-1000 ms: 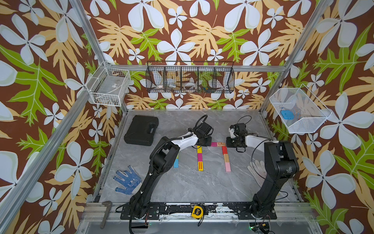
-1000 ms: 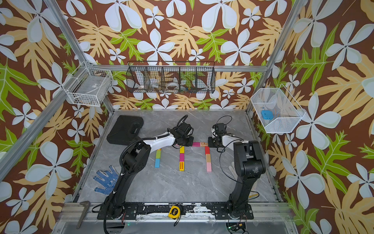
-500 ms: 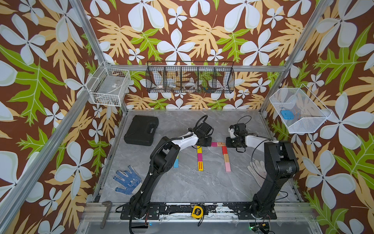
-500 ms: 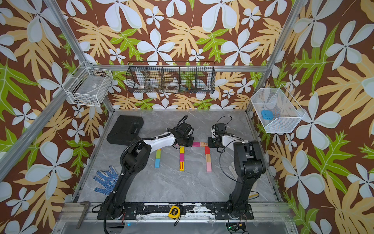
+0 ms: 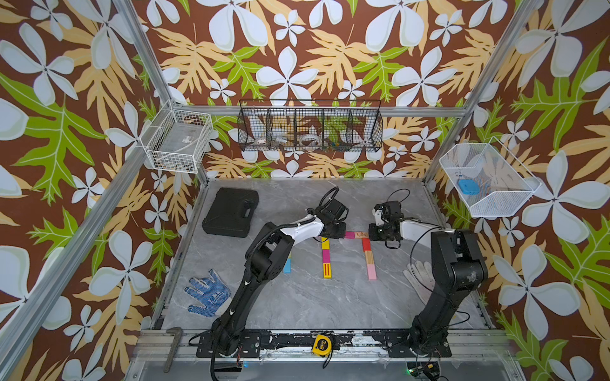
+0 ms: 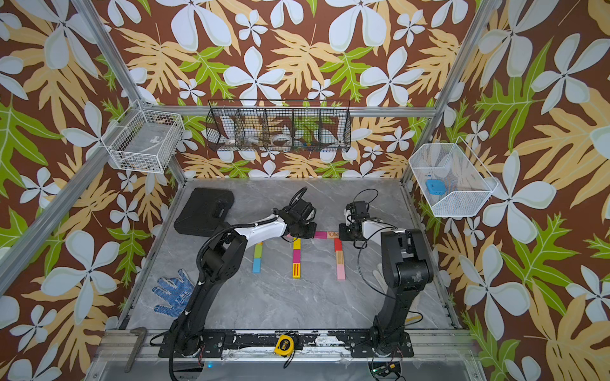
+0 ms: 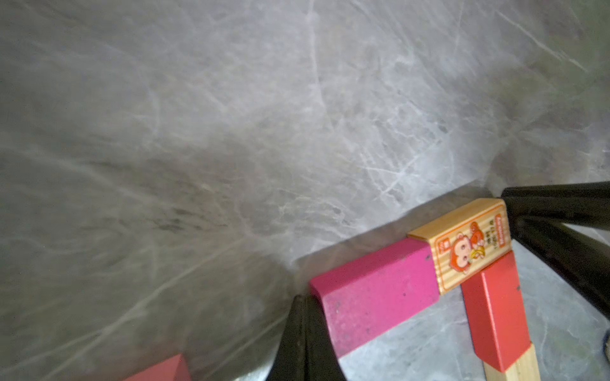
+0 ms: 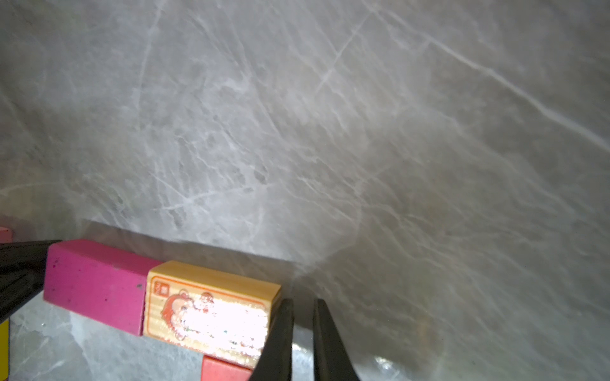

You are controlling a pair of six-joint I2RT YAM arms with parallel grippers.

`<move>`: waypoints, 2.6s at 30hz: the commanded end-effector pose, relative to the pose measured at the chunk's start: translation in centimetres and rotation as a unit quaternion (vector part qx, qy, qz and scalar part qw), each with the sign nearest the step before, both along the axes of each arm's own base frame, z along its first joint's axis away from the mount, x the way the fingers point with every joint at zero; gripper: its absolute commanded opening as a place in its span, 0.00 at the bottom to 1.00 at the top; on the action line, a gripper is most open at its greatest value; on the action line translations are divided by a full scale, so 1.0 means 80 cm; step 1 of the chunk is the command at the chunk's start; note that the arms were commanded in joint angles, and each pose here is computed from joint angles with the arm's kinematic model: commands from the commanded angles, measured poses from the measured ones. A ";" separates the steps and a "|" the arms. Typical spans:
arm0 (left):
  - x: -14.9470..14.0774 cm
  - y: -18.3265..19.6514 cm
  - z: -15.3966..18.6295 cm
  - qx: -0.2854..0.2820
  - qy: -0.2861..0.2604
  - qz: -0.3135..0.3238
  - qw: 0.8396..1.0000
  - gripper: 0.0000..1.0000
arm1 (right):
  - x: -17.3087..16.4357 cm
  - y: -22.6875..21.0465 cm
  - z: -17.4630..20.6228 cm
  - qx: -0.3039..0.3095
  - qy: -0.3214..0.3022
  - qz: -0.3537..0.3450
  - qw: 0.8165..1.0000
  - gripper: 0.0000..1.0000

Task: Assemble the number 7 with building blocks
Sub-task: Adjust the building block at the center of the board.

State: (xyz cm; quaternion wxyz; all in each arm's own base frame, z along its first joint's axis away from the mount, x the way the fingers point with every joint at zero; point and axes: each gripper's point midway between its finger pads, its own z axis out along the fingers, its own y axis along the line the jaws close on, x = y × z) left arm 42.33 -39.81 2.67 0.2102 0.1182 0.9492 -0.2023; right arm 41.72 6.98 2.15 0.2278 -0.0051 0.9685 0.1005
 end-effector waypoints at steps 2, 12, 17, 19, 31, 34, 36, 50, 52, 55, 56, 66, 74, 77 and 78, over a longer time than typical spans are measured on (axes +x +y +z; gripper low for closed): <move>-0.005 0.002 -0.007 0.008 0.009 -0.002 1.000 0.03 | -0.002 -0.001 0.003 -0.003 -0.001 0.003 1.000 0.14; 0.005 0.012 0.018 0.012 -0.015 0.021 1.000 0.03 | -0.003 -0.012 0.001 -0.023 0.003 -0.012 1.000 0.14; 0.004 0.012 0.047 0.004 -0.038 0.006 0.999 0.03 | -0.009 -0.023 0.000 -0.036 0.006 -0.031 0.999 0.14; -0.003 0.007 0.055 -0.002 -0.040 -0.010 0.999 0.02 | -0.013 -0.025 0.002 -0.037 0.005 -0.035 0.999 0.14; -0.064 -0.045 0.061 -0.033 -0.033 -0.082 0.996 0.04 | -0.063 -0.031 0.014 -0.033 0.002 -0.047 0.998 0.15; -0.075 -0.049 0.053 -0.038 -0.025 -0.086 0.995 0.04 | -0.080 -0.029 0.011 -0.026 0.005 -0.045 0.999 0.16; -0.081 -0.049 0.048 -0.045 -0.022 -0.085 0.995 0.04 | -0.092 -0.027 0.007 -0.019 0.009 -0.042 0.999 0.16; -0.132 -0.065 0.026 -0.058 0.009 -0.110 0.992 0.04 | -0.119 -0.013 0.001 0.006 0.022 -0.017 1.000 0.16; -0.134 -0.068 0.026 -0.065 0.012 -0.110 0.992 0.04 | -0.121 -0.012 -0.003 0.009 0.028 -0.014 0.999 0.16; -0.134 -0.071 0.024 -0.067 0.015 -0.112 0.991 0.05 | -0.121 -0.010 -0.005 0.011 0.033 -0.012 0.999 0.17; -0.136 -0.073 0.023 -0.067 0.016 -0.114 0.991 0.05 | -0.121 -0.008 -0.006 0.013 0.034 -0.009 0.999 0.17; -0.141 -0.075 0.019 -0.066 0.022 -0.120 0.990 0.05 | -0.129 -0.002 -0.011 0.010 0.043 0.000 0.999 0.18; -0.142 -0.076 0.017 -0.066 0.023 -0.119 0.990 0.05 | -0.129 -0.003 -0.011 -0.001 0.043 0.000 0.999 0.19; -0.142 -0.076 0.015 -0.066 0.024 -0.119 0.990 0.05 | -0.129 -0.003 -0.010 -0.003 0.042 0.000 0.999 0.19; -0.142 -0.076 0.016 -0.067 0.024 -0.119 0.990 0.05 | -0.129 -0.004 -0.010 -0.005 0.042 -0.001 0.999 0.19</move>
